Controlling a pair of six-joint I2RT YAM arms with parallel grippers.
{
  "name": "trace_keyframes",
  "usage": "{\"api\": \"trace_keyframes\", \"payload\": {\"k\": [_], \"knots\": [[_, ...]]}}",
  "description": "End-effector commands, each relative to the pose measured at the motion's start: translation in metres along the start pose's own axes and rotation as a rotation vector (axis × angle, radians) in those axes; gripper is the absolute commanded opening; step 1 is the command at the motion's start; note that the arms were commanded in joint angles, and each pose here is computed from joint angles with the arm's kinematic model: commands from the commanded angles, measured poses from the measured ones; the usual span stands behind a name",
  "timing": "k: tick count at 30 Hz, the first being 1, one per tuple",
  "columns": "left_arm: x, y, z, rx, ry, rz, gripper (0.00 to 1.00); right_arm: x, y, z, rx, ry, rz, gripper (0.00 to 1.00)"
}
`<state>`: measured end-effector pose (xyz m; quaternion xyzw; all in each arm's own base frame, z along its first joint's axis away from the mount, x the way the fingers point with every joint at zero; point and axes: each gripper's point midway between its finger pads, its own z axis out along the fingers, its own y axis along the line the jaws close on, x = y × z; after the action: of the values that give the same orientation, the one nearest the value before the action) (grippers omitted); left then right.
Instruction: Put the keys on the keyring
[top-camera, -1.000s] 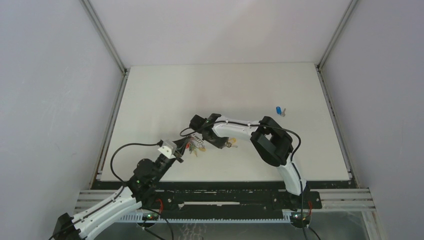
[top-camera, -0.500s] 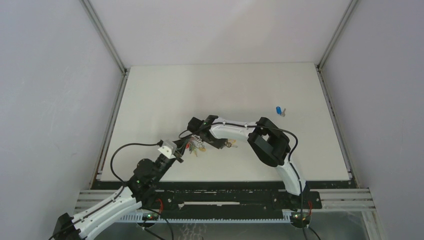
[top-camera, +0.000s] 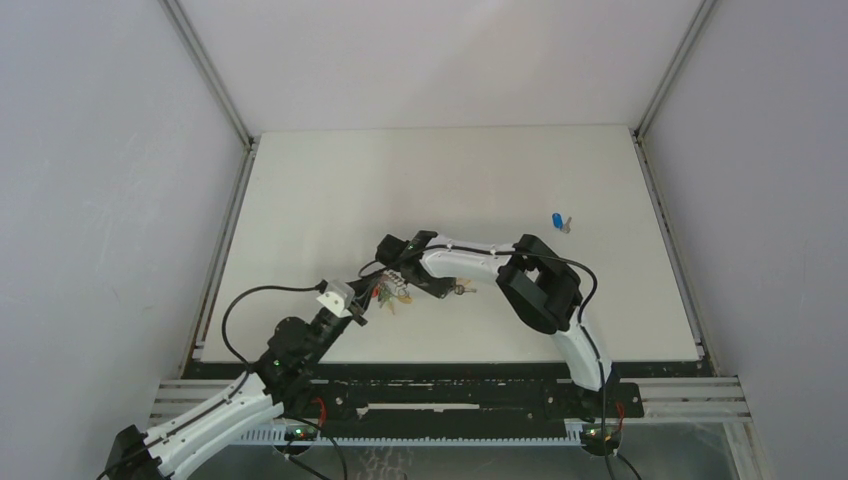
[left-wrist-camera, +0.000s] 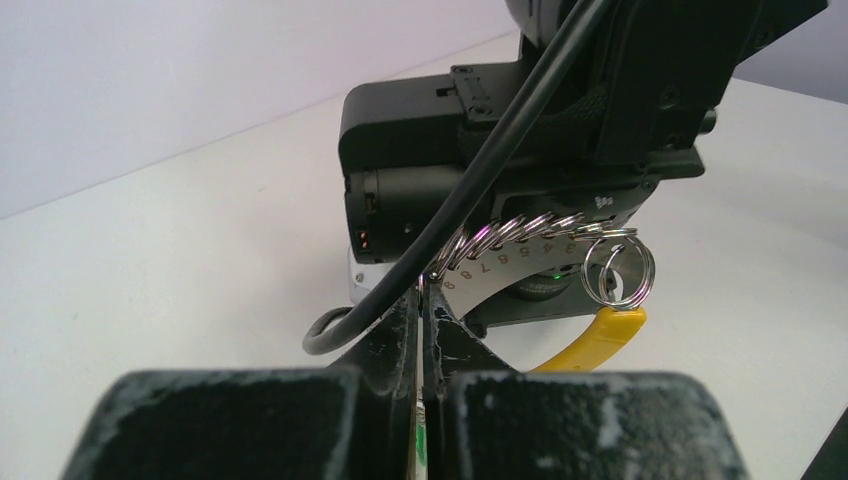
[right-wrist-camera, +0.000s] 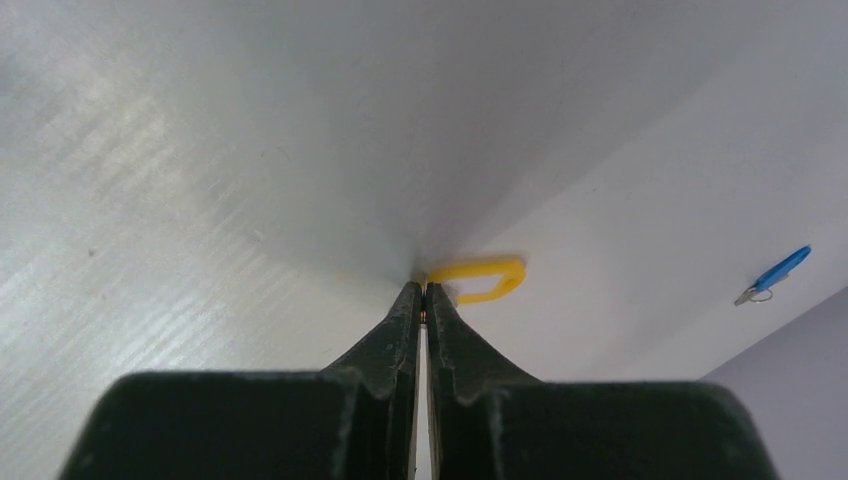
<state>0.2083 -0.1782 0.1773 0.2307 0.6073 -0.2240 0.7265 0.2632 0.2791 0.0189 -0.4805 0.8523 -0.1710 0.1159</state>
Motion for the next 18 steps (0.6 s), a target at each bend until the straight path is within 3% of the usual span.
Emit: {"api": "trace_keyframes", "payload": {"k": [1, 7, 12, 18], "knots": [[-0.014, -0.002, 0.002, 0.01, -0.057, -0.003, 0.0, -0.006, -0.015, -0.031, -0.028, -0.114, 0.045, 0.0], [-0.017, -0.007, 0.003, 0.039, -0.059, -0.002, 0.0, -0.003, -0.024, -0.056, -0.144, -0.258, 0.111, 0.0], [-0.02, -0.008, 0.002, 0.046, -0.071, -0.007, 0.0, -0.004, -0.017, -0.051, -0.193, -0.286, 0.118, 0.0], [-0.022, -0.006, 0.0, 0.041, -0.081, -0.008, 0.0, -0.024, -0.013, -0.068, -0.289, -0.519, 0.185, 0.0]]}}
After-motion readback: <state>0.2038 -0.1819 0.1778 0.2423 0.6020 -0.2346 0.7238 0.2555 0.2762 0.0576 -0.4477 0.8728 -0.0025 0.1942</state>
